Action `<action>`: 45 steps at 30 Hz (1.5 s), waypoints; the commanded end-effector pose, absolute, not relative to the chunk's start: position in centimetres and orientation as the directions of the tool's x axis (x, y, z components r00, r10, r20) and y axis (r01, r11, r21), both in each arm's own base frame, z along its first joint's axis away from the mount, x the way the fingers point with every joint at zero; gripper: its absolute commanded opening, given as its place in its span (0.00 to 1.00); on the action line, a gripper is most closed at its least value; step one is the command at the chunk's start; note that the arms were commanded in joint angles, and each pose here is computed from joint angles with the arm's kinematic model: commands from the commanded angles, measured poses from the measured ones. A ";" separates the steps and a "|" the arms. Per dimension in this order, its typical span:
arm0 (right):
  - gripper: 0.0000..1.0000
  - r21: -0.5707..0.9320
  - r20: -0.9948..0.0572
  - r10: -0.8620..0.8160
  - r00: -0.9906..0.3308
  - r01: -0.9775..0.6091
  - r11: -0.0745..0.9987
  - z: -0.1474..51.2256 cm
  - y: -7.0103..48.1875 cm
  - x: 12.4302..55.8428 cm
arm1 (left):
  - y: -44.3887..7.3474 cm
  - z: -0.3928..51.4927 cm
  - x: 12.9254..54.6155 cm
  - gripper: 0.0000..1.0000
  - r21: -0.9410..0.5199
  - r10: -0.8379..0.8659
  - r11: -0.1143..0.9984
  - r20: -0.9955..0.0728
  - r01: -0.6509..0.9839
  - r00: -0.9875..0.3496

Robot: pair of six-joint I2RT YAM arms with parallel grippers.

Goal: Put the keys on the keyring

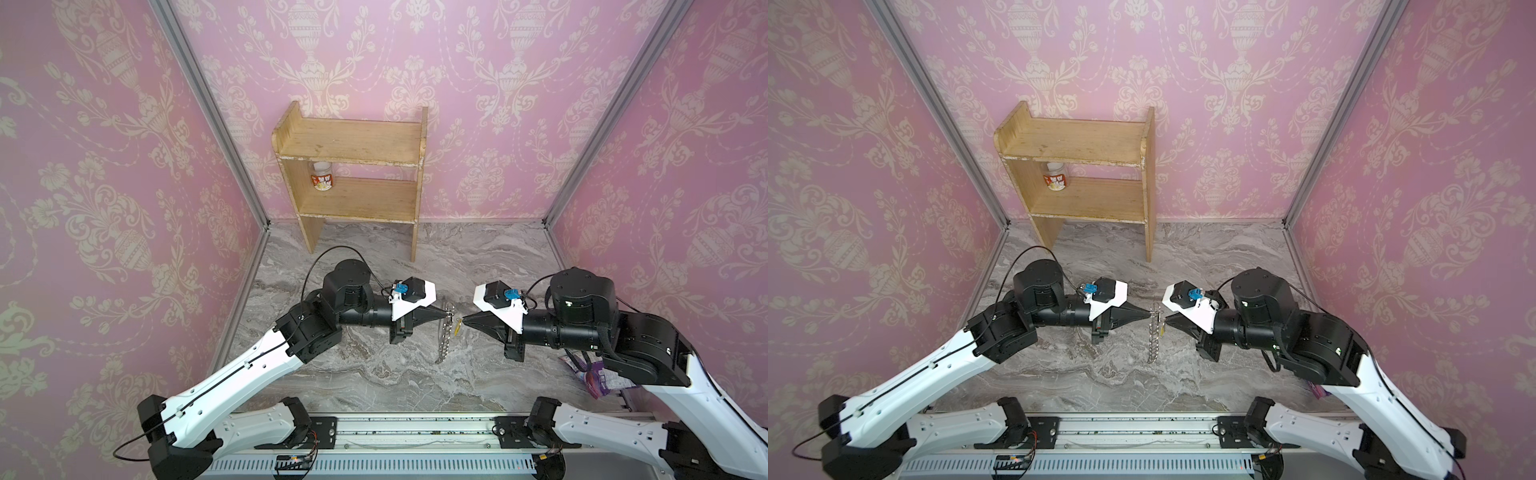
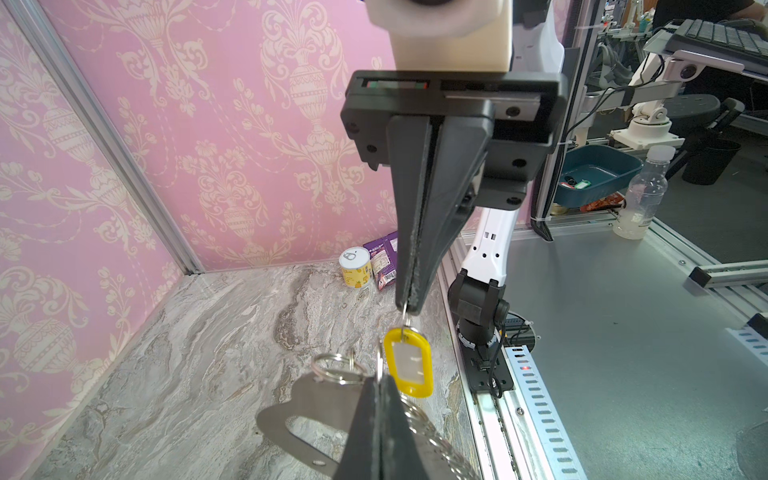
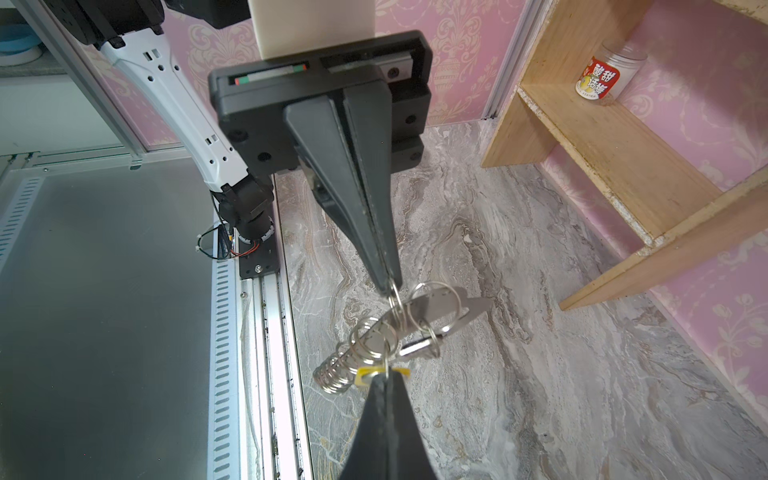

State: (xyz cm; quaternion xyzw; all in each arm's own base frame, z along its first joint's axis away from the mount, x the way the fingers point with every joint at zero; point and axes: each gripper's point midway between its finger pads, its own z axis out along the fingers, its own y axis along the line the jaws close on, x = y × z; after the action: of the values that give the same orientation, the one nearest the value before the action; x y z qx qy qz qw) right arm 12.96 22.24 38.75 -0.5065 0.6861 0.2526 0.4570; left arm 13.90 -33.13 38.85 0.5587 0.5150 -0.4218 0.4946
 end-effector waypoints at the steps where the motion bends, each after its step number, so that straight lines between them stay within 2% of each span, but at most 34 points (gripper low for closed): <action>1: 0.00 -0.112 -0.889 -0.453 -0.068 -0.926 0.360 39.1 22.4 12.9 | -33.3 40.1 13.4 0.00 0.134 0.124 0.009 -0.983 0.991 0.132; 25: 0.00 -0.132 -0.900 -0.432 -0.062 -0.905 0.405 40.5 22.2 13.8 | -32.6 40.2 12.7 0.00 0.178 0.126 0.007 -0.976 0.984 0.176; 45: 0.00 -0.117 -0.907 -0.416 -0.056 -0.918 0.379 40.9 22.5 13.2 | -32.7 40.2 12.8 0.00 0.191 0.131 0.006 -0.973 0.982 0.188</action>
State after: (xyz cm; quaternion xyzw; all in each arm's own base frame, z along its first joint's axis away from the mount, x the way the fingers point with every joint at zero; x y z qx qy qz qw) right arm 13.62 22.53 39.40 -0.4992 0.6886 0.2462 0.4648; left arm 13.46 -32.88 39.22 0.5650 0.5049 -0.4145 0.5040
